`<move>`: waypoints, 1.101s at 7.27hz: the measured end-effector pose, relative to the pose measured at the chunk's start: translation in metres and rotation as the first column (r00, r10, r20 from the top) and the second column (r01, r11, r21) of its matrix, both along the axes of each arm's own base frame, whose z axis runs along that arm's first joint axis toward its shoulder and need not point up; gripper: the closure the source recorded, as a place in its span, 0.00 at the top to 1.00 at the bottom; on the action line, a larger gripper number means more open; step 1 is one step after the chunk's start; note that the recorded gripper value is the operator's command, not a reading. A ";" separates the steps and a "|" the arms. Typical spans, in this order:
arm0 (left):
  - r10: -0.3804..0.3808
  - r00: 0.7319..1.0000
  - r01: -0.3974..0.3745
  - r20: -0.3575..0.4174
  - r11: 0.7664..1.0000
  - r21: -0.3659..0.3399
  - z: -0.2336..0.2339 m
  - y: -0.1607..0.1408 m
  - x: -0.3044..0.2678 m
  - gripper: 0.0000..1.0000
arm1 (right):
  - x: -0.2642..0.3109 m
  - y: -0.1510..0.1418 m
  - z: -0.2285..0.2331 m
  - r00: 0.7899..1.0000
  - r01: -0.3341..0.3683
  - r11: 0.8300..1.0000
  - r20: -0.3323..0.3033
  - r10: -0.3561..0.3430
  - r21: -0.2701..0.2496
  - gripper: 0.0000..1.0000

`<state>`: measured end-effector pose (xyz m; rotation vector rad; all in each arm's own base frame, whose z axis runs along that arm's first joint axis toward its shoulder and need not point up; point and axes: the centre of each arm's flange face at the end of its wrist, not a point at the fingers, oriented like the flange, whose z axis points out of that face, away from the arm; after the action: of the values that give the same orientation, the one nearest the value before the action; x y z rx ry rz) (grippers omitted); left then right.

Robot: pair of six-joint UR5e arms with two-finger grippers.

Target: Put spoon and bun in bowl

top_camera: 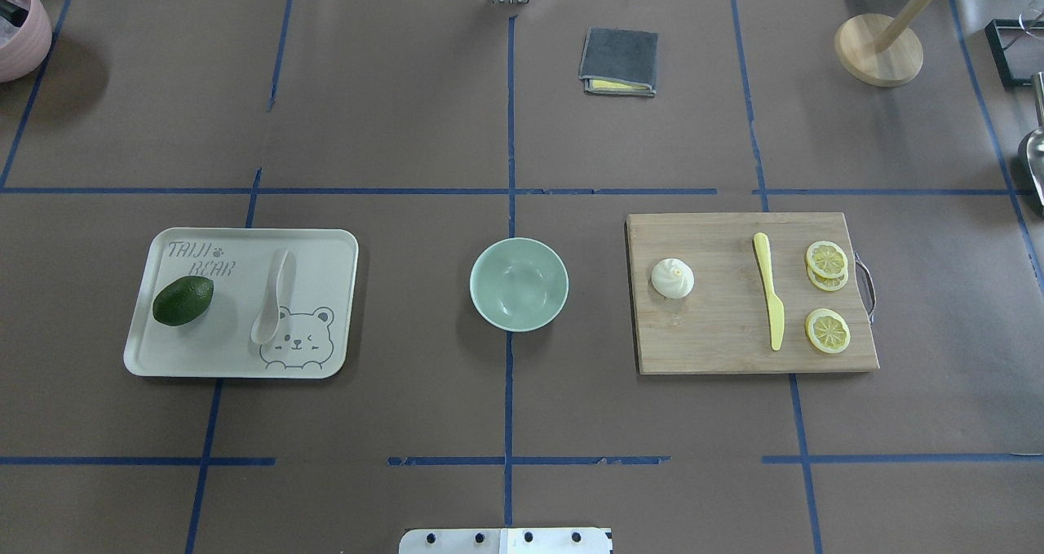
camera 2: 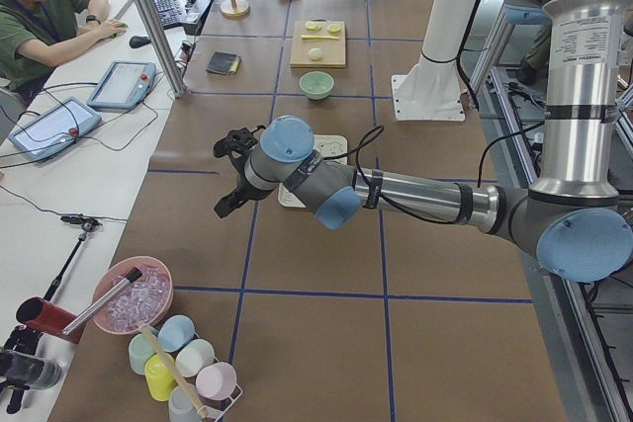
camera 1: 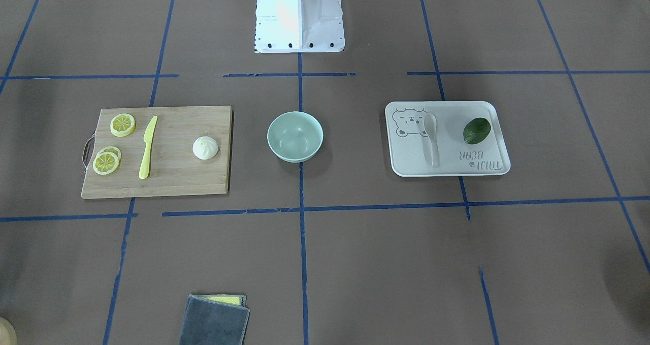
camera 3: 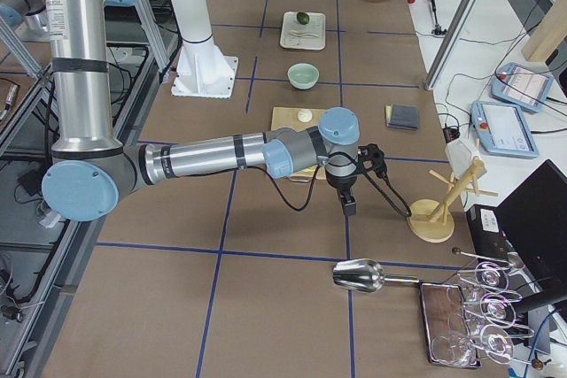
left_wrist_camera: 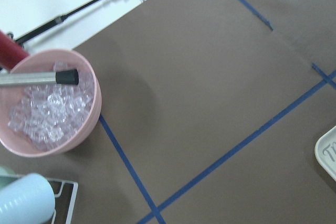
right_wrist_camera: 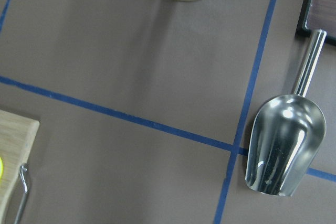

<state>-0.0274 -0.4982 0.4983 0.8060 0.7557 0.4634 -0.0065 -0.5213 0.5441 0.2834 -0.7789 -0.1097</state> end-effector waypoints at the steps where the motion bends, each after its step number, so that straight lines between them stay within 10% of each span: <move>1: -0.017 0.995 0.011 -0.103 0.998 -0.059 -0.023 0.000 0.041 1.00 | -0.008 -0.001 -0.005 0.999 -0.031 1.000 0.025 0.031 0.001 1.00; 5: -0.051 0.983 0.007 -0.179 0.972 -0.236 -0.082 0.014 0.224 1.00 | -0.013 0.001 -0.008 0.998 -0.044 0.999 0.042 0.044 0.003 1.00; 8: -0.169 0.984 0.122 -0.062 0.881 -0.458 -0.098 0.032 0.338 0.97 | -0.012 0.005 -0.002 0.998 -0.044 0.999 0.040 0.044 -0.009 1.00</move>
<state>0.3102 -0.4660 0.4000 0.4430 0.8484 0.0986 -0.0187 -0.5159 0.5420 0.2957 -0.8126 -0.0592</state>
